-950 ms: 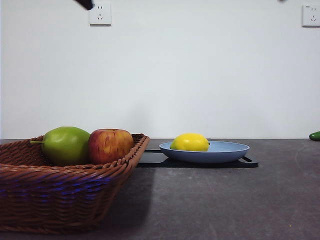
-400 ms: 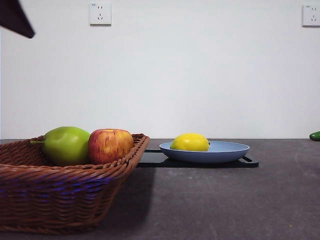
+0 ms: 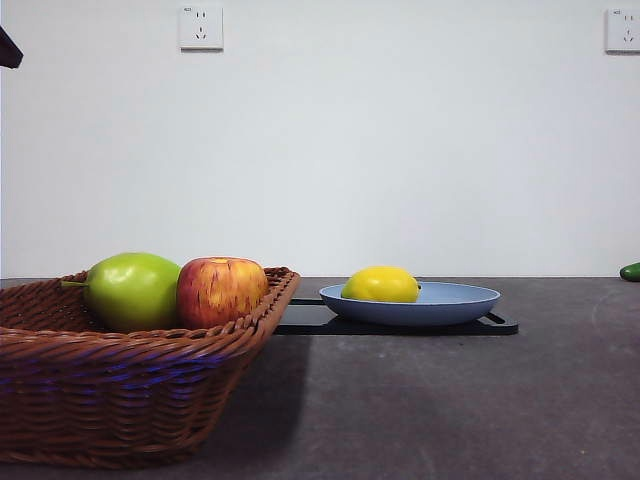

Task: Take the lemon from the basket,put the lemon in the plate,hand out the plate

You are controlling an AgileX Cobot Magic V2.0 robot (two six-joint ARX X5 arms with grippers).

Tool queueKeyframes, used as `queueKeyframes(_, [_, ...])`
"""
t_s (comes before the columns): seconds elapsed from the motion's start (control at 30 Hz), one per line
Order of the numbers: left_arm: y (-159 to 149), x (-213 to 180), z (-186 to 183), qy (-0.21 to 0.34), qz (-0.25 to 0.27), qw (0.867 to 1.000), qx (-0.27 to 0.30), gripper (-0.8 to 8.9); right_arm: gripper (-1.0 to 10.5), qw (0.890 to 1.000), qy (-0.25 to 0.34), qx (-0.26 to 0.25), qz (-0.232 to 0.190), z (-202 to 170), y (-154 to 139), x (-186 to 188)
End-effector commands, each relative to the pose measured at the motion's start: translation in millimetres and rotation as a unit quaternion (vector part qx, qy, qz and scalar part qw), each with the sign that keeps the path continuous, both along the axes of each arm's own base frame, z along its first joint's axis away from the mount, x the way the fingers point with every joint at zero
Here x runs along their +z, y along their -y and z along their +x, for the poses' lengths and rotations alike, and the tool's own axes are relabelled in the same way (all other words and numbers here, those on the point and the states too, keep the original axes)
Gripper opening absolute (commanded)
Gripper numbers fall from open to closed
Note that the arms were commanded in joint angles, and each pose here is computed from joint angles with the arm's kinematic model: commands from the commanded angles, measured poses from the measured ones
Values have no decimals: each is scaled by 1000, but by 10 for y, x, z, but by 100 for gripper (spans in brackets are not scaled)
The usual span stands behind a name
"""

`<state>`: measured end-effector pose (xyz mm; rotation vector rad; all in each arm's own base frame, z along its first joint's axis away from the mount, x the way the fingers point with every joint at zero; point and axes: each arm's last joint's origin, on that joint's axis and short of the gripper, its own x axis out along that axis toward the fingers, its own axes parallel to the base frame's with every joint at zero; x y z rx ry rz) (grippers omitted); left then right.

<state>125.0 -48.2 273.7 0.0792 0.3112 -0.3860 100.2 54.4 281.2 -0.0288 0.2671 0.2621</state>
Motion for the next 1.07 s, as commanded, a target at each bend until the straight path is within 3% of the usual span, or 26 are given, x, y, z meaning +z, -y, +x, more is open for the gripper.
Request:
queueKeyframes(0.03, [12,24,20,1,-4,1000,-2,8,4,1000,7,1,14,-5,-6,49])
queueKeyframes(0.43, [10,21,-24,-3,-2,1000,-9,8,4,1000,7,1,14,-6,-5,49])
queueKeyframes(0.5, [-62,66,-177,25,15,1000,-2,8,4,1000,7,1,14,-6,-5,48])
queueKeyframes(0.77, [-364,-69,-603,126,-6,986,111,8,4,1000,6,1,13,-7,-4,48])
queueKeyframes(1.07, [-469,-760,-427,108,-8,975,196,8,4,1000,7,1,14,-8,-3,49])
